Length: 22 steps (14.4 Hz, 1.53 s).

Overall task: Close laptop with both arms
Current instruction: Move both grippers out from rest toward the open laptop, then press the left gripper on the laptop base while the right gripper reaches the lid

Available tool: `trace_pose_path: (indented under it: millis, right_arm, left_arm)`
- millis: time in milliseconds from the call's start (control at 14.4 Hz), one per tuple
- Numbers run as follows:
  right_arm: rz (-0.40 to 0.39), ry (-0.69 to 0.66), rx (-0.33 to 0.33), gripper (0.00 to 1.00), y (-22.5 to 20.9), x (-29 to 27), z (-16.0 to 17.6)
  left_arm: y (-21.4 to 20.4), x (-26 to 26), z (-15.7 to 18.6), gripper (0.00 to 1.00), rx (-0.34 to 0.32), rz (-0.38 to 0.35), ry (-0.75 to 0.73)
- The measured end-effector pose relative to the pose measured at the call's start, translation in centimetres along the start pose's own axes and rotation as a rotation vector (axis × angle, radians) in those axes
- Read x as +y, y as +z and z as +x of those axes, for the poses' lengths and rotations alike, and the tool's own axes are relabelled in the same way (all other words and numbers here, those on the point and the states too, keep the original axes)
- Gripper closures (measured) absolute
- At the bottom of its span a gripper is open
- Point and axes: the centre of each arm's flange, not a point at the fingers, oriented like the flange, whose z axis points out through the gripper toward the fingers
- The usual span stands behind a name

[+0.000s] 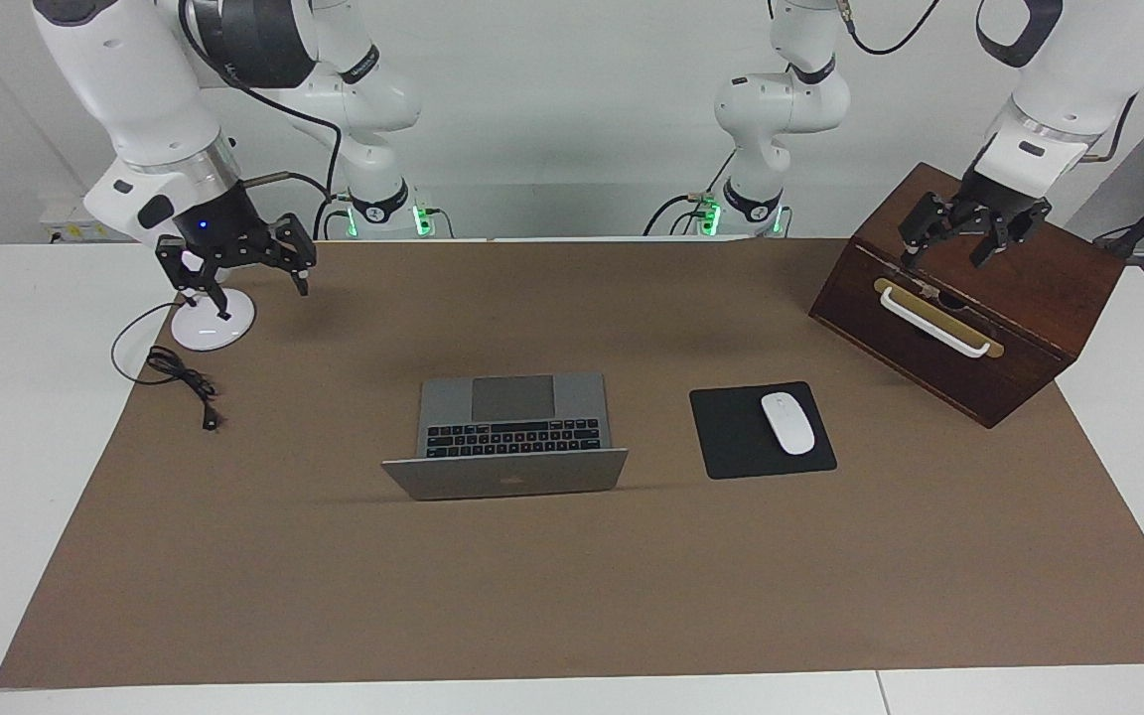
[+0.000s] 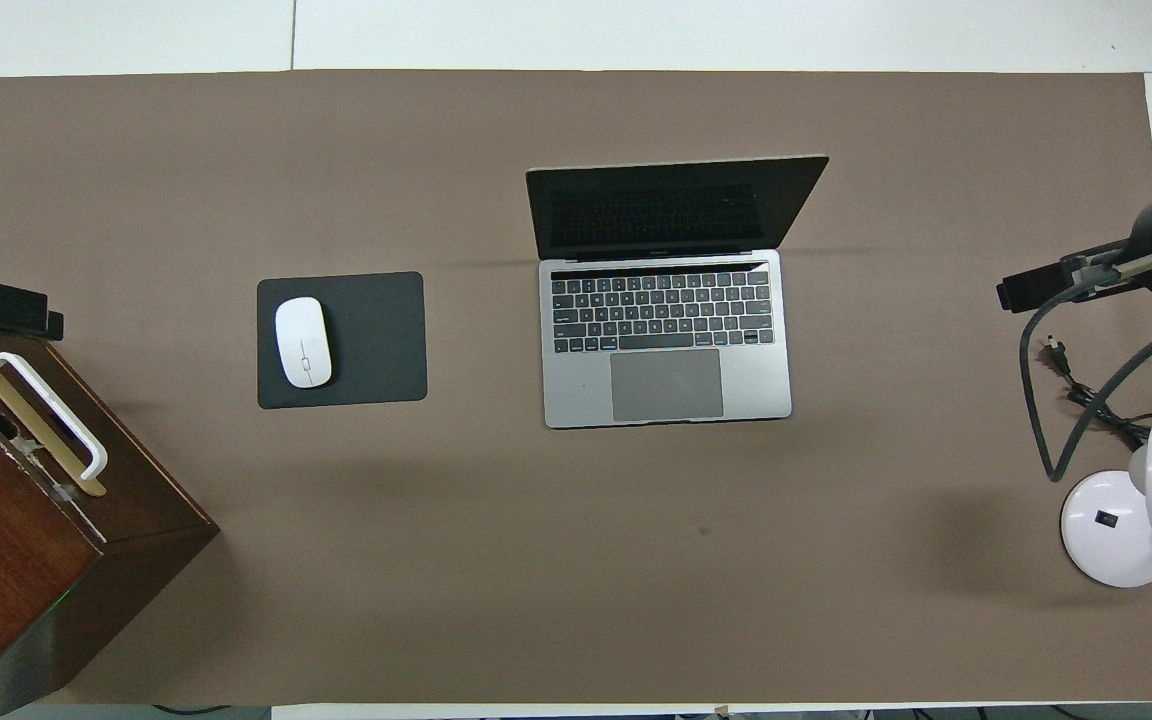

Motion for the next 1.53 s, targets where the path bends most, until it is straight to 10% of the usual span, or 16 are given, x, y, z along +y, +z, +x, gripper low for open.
trace_pose_path:
  millis: [208,486,763,1179,1526]
  right_arm:
    - [0.0,-0.055,-0.001,0.0,0.2,-0.2,0.1]
    - [-0.005,-0.091,0.027,0.0,0.1,-1.7,0.7]
    - [-0.01,-0.15,0.064,0.26,0.2,-4.9,1.7]
    - [-0.011,-0.181,0.064,0.93,0.5,-4.7,2.3]
    - [-0.012,-0.209,0.058,0.99,0.2,-3.9,4.9]
  left_arm:
    - [0.0,0.0,0.0,0.09,0.002,0.0,-0.048]
    - [-0.1,0.2,0.2,0.57,0.015,0.0,-0.062]
    - [-0.2,1.0,0.3,0.99,0.028,-0.035,-0.064]
    - [-0.6,5.8,1.2,0.99,0.117,-0.061,0.016]
    - [2.5,15.4,0.6,0.99,0.21,-0.09,0.166]
